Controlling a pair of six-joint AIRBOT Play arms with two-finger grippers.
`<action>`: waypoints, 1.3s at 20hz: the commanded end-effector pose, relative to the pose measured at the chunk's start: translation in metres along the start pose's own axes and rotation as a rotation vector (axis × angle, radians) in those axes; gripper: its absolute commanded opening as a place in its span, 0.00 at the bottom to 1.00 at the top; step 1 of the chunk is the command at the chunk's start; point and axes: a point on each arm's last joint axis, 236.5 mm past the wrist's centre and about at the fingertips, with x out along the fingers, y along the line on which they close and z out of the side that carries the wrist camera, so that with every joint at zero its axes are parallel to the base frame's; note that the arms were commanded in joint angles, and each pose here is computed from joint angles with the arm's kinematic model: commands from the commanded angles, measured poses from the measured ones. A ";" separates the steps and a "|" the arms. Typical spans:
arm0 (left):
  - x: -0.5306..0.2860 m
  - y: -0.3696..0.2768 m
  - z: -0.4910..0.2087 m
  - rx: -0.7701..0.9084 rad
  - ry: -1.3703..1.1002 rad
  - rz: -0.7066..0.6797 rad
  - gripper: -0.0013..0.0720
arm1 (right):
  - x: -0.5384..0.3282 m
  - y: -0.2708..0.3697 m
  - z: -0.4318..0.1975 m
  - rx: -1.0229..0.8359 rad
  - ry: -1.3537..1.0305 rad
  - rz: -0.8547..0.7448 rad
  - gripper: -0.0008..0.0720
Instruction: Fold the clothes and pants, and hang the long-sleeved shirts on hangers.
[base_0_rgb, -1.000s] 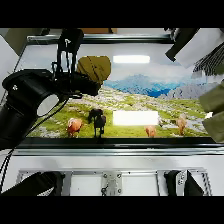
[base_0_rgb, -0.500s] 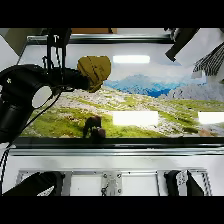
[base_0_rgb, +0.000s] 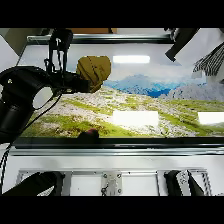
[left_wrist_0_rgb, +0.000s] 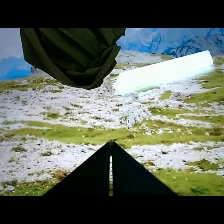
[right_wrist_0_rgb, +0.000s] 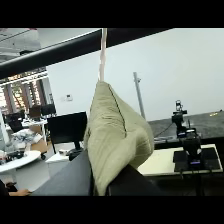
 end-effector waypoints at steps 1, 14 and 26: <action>0.000 0.002 -0.007 0.001 0.028 0.010 0.04 | 0.005 0.000 -0.009 -0.003 0.015 -0.002 0.02; 0.000 0.001 -0.004 0.000 0.017 0.006 0.04 | -0.053 0.089 0.063 0.005 -0.122 0.397 0.69; -0.002 -0.039 -0.010 -0.065 0.067 -0.240 0.04 | -0.389 0.305 -0.103 0.008 0.545 1.818 0.69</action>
